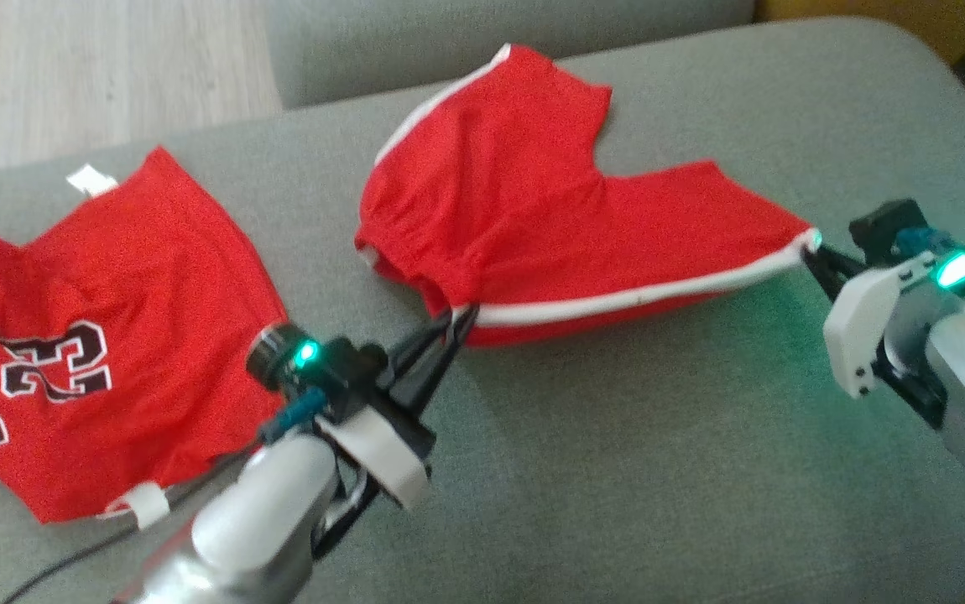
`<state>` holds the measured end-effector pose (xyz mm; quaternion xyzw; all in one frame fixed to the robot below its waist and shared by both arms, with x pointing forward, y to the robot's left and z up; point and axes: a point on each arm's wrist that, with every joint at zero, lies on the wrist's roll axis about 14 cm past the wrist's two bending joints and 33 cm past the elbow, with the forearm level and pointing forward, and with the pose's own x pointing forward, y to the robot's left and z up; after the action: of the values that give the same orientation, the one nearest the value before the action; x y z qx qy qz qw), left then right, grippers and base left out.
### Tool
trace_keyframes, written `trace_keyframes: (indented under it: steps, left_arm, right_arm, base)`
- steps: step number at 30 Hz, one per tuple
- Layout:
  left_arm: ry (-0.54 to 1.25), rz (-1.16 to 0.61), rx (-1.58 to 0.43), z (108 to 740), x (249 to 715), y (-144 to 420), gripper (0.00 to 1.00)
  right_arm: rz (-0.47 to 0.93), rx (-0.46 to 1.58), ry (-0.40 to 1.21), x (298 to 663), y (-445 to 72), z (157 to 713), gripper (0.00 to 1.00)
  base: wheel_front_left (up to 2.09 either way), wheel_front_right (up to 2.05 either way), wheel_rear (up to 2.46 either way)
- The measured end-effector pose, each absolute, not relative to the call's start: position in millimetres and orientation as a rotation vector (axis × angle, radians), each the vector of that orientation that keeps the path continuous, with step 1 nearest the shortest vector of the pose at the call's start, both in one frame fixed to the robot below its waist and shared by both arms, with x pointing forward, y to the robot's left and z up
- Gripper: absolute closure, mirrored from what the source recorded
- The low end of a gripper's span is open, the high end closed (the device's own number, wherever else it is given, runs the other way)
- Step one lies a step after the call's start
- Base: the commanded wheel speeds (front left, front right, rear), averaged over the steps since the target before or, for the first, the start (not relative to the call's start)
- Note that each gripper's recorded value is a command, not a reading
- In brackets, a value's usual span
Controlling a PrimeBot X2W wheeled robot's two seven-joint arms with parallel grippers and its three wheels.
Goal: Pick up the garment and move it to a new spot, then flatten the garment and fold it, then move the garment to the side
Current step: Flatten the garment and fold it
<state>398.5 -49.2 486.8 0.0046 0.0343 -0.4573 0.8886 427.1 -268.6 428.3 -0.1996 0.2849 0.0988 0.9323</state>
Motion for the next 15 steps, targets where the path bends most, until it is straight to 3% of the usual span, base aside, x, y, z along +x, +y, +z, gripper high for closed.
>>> trace_keyframes:
  steps: [10, 15]
  left_arm:
    - [0.118, -1.01, 0.005, 474, 338, -58, 1.0]
    - [0.112, -1.026, -0.022, 477, 327, -64, 1.0]
  right_arm:
    - [0.185, -0.327, 0.627, 373, -293, 443, 1.0]
    - [0.168, -0.272, 0.574, 365, -301, 453, 1.0]
  base:
    - [0.0, 0.0, 0.0]
    - [0.0, 0.0, 0.0]
